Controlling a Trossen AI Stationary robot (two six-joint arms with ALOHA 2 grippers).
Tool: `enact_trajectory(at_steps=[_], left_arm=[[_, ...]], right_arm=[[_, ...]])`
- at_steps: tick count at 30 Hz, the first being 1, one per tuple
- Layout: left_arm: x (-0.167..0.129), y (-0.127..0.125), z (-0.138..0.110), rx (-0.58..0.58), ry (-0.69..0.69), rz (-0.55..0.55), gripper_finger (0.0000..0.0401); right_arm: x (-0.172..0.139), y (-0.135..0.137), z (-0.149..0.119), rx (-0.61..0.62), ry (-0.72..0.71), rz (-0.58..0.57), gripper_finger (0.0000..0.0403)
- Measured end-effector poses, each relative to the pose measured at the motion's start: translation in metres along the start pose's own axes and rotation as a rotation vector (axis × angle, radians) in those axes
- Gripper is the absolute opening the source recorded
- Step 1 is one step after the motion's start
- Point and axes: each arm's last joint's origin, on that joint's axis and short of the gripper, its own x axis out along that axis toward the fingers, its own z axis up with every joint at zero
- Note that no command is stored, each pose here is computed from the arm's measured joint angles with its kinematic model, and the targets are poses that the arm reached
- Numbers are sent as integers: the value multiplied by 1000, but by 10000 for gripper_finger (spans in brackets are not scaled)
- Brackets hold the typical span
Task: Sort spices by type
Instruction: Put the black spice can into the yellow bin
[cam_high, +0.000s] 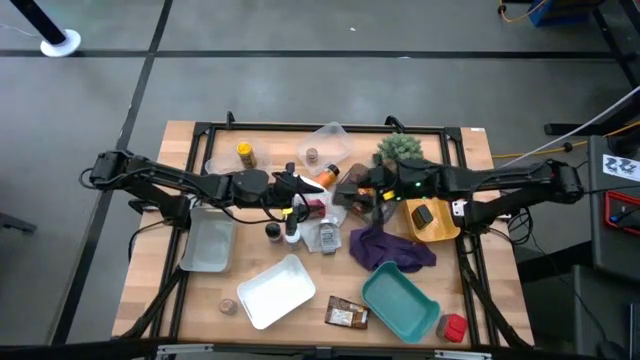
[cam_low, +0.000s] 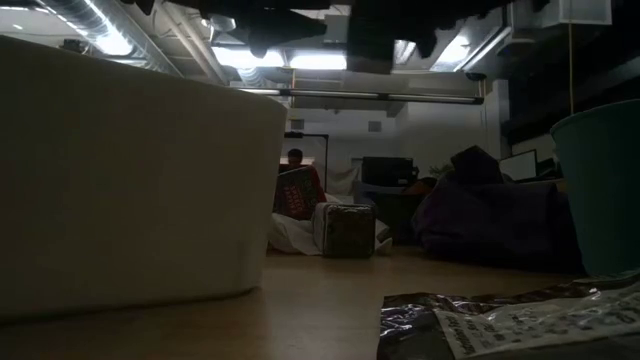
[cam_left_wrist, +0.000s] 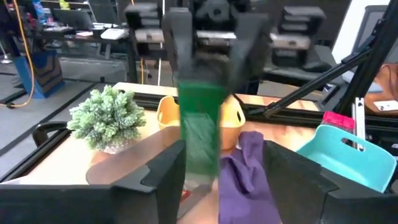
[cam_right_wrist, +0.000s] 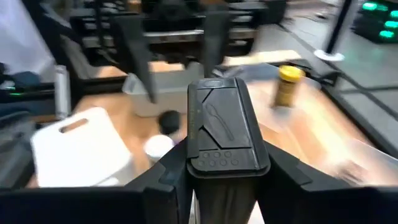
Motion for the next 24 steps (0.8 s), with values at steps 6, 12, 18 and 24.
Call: enact_trajectory(at_steps=[6, 12, 18, 24], left_arm=[[0, 0, -6, 15, 65, 1, 202], [-1, 1, -10, 18, 107, 3, 201], [-1, 1, -11, 19, 115, 3, 200], [-1, 1, -11, 21, 118, 3, 200]], right_arm=[[-46, -6, -4, 69, 129, -170, 126], [-83, -13, -23, 196, 300, -420, 135], [-107, -18, -40, 282, 404, -601, 126], [-115, -22, -69, 373, 442, -702, 133]])
